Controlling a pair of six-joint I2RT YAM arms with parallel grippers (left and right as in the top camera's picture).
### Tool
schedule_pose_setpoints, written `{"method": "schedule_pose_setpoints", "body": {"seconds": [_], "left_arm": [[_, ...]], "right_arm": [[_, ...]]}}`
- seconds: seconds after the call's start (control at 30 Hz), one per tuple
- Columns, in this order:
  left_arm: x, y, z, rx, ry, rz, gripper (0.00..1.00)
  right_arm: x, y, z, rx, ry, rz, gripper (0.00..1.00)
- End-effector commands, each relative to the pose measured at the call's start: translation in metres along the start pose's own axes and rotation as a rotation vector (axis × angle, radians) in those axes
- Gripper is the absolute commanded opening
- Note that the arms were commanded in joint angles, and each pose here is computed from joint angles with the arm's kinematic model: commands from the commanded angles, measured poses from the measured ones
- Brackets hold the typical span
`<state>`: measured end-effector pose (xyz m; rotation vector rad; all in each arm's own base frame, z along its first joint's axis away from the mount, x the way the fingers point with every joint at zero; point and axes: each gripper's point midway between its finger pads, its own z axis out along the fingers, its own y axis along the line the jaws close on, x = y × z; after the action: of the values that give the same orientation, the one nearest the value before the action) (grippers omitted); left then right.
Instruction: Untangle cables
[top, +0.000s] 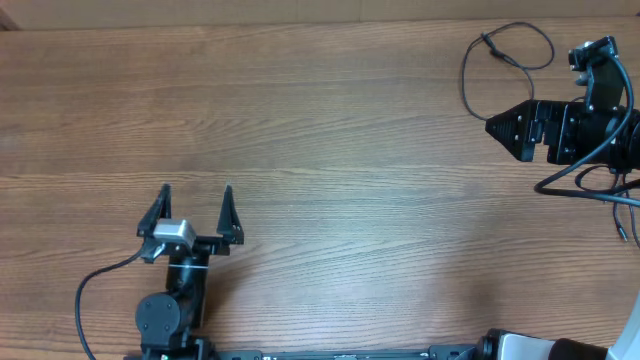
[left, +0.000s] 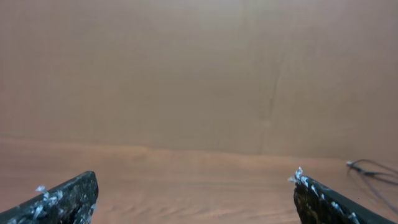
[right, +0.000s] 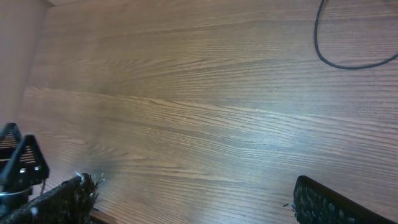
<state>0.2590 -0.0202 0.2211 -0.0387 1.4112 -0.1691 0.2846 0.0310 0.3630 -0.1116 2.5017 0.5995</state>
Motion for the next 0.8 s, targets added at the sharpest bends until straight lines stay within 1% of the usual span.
{"method": "schedule_pose_setpoints", "body": {"seconds": [0.0,0.17,0.4,0.5,0.7,0.77], "left_arm": [[0.004,0.008,-0.005,-0.041,0.002,-0.005,1.0],[0.021,0.017,-0.01,-0.087,0.07,0.013,1.0],[0.065,0.022,-0.025,-0.086,0.256,0.161,1.0],[0.06,0.018,-0.024,-0.046,0.237,0.233,1.0],[0.06,0.02,-0.024,-0.051,0.239,0.234,1.0],[0.06,0.02,-0.024,-0.055,0.238,0.207,1.0]], "right_arm": [[-0.001,0.002,0.0,-0.012,-0.003,0.003,1.0],[-0.001,0.002,0.0,-0.012,-0.003,0.003,1.0],[-0.001,0.002,0.0,-0.012,-0.003,0.003,1.0],[-0.001,0.002,0.0,-0.012,-0.003,0.003,1.0],[-0.001,0.002,0.0,-0.012,-0.003,0.003,1.0],[-0.001,0.002,0.0,-0.012,-0.003,0.003,1.0]]}}
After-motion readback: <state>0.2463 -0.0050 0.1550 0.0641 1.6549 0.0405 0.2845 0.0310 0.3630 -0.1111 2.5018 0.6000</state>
